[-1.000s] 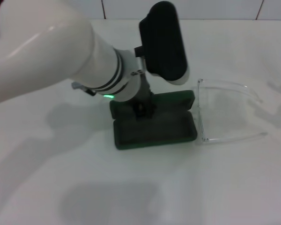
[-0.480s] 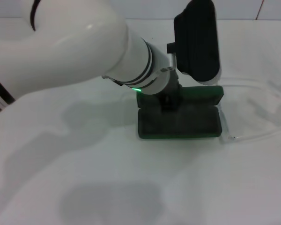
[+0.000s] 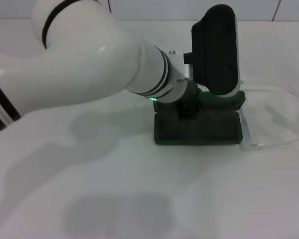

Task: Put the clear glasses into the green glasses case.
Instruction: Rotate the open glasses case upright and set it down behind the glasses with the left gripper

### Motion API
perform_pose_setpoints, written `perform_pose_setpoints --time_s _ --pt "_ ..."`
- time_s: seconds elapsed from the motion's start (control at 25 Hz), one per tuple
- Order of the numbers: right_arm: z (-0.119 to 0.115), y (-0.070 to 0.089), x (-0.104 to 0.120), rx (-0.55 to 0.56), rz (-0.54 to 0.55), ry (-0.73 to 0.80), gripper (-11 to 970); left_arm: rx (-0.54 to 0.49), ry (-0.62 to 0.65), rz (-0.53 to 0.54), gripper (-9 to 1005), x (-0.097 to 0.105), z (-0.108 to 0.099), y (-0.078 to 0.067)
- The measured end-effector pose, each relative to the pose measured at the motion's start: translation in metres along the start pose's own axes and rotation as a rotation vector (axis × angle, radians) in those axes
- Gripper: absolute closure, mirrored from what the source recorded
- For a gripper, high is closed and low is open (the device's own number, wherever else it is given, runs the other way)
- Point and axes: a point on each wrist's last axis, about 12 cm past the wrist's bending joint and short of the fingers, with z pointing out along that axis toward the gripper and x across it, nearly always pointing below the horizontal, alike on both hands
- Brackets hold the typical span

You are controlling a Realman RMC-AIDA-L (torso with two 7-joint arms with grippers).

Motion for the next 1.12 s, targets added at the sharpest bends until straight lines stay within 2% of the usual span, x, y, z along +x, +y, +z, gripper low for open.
perform_pose_setpoints --time_s 1.12 --pt "-0.005 0.001 0.0 0.011 0.002 -0.01 90 -0.006 -0.024 0.059 662 -0.004 0.006 -0.014"
